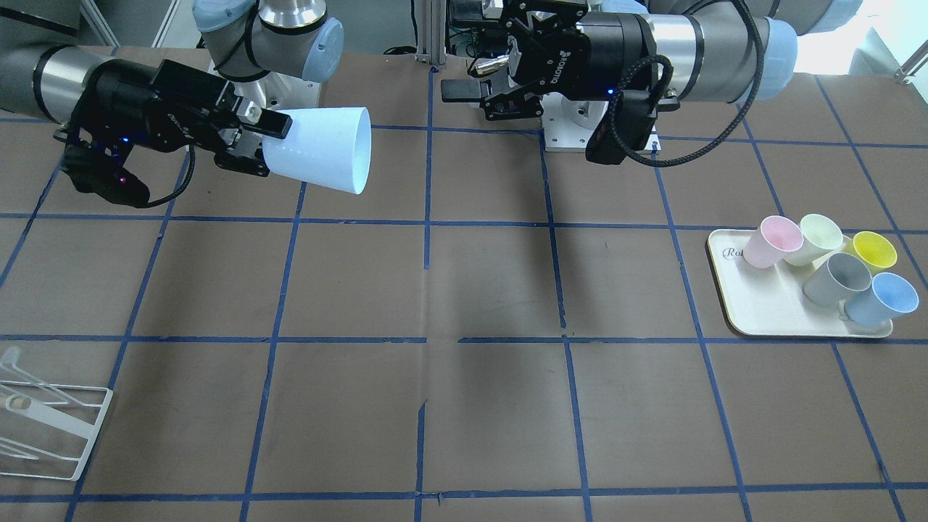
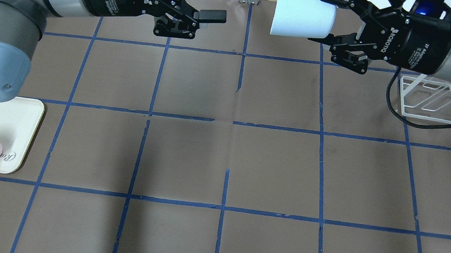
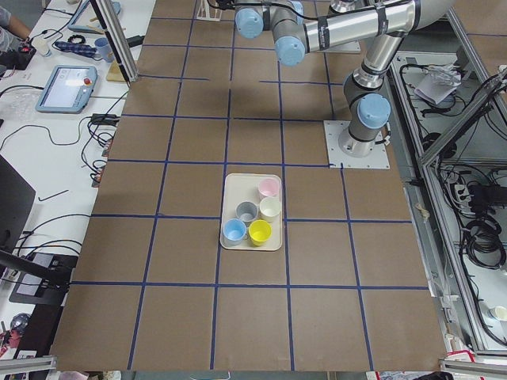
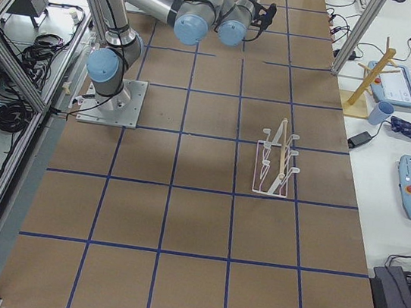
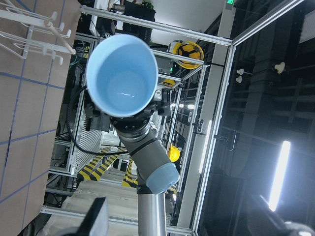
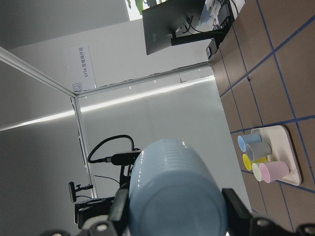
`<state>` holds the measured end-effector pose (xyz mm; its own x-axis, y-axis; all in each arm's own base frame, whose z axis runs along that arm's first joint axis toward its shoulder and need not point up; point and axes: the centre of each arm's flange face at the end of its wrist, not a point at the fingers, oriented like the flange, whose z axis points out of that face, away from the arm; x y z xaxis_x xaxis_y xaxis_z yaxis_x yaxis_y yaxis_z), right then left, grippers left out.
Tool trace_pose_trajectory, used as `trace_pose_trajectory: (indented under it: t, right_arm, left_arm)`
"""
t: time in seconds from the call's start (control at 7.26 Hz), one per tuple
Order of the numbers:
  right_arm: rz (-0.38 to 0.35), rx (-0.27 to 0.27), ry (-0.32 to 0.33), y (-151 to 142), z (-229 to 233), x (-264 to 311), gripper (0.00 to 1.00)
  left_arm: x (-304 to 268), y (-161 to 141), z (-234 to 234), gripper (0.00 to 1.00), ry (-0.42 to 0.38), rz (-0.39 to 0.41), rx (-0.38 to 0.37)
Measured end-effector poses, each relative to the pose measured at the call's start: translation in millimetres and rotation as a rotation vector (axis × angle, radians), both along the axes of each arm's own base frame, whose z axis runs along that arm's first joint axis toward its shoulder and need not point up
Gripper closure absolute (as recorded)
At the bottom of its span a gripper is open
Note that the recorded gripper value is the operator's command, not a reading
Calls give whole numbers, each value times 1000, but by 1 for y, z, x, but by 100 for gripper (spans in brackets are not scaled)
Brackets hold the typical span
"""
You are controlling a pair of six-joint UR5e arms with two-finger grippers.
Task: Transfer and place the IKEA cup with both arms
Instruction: 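Close the left gripper on the cup rim beside the right gripper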
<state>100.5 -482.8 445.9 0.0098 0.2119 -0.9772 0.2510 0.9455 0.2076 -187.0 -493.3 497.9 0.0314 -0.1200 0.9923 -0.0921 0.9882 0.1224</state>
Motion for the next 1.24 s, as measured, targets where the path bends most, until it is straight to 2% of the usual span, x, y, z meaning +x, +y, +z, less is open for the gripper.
trace_pose_trajectory:
  t: [0.14,0.28,0.55,1.24]
  right_arm:
    - [14,-2,0,3,2,7,72]
    - [21,-3,-1,4,3,12,71]
    - [17,-8,-28,5,10,20,71]
    - [28,-7,-43,7,12,32,71]
  left_arm:
    - [0,-13,-3,0,-46,1,-58]
    - [-3,-19,-9,0,-77,-1,-82]
    - [-15,-17,-12,0,-91,-19,-64]
    - [-44,-10,12,1,-108,-64,-95]
